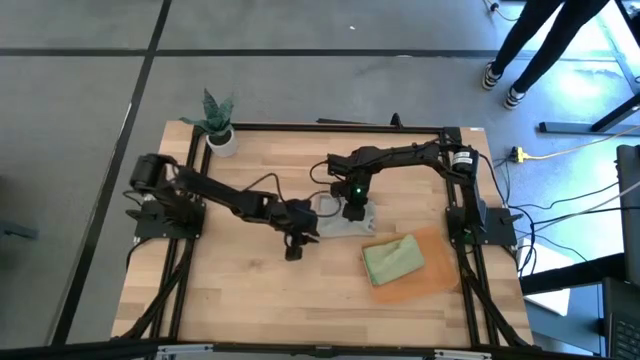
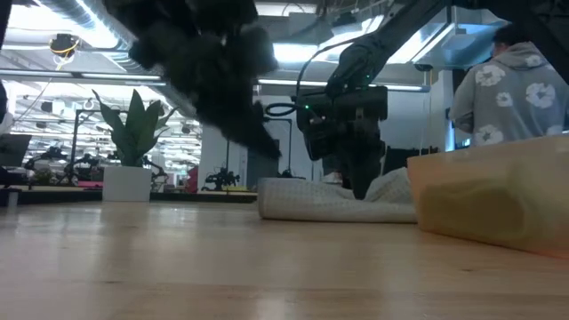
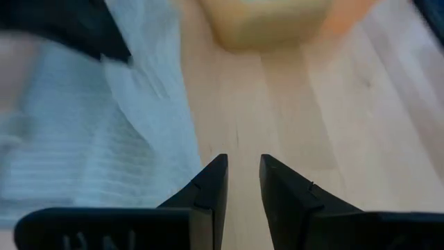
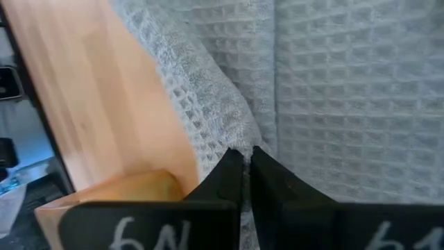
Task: Roll microfiber towels into tight, uniform cylinder then place into a basket
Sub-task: Roll the gray microfiber towel
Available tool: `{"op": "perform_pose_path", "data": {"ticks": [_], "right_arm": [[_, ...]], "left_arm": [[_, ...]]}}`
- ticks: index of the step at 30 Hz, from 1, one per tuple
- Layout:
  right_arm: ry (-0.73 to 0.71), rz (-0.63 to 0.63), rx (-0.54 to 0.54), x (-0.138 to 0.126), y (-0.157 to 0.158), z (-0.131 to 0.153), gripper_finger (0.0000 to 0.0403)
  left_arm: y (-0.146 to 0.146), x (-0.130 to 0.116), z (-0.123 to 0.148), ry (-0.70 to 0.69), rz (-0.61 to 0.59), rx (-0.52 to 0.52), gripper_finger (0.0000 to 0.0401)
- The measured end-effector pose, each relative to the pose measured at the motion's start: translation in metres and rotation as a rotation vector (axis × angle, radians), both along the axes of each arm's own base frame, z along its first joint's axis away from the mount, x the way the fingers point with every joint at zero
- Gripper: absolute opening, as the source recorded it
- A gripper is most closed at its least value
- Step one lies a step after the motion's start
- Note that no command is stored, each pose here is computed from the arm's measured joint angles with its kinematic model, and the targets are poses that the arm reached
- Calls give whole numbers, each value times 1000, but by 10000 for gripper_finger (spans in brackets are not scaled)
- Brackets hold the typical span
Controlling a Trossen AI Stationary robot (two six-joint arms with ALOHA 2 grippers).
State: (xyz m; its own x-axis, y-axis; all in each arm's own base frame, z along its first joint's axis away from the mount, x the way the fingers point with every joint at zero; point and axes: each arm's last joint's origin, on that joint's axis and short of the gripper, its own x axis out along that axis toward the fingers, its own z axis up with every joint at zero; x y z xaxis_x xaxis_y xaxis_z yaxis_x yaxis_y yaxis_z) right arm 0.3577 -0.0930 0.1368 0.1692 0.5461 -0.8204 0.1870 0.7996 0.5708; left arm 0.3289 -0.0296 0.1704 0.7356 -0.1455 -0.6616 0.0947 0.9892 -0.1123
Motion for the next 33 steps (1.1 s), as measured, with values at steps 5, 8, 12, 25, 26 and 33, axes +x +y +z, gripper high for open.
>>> {"op": "perform_pose_path", "data": {"ticks": [5, 8, 12, 25, 26, 33], "right_arm": [[-8, 0, 24, 0, 1, 0, 16], [-8, 0, 26, 0, 1, 0, 16], [-7, -1, 28, 0, 1, 0, 16], [-7, 2, 29, 0, 2, 1, 16], [-6, 1, 29, 0, 2, 1, 16], [-5, -3, 30, 1, 2, 1, 63]], "left_arm": [[-1, 6, -27, 70, -9, 3, 76], [0, 8, -38, 91, 2, 47, 76], [6, 10, -38, 76, 45, 98, 76], [41, 12, -38, 63, 170, 101, 76], [42, 12, -40, 73, 168, 96, 76], [44, 14, -52, 94, 155, 81, 76]]}}
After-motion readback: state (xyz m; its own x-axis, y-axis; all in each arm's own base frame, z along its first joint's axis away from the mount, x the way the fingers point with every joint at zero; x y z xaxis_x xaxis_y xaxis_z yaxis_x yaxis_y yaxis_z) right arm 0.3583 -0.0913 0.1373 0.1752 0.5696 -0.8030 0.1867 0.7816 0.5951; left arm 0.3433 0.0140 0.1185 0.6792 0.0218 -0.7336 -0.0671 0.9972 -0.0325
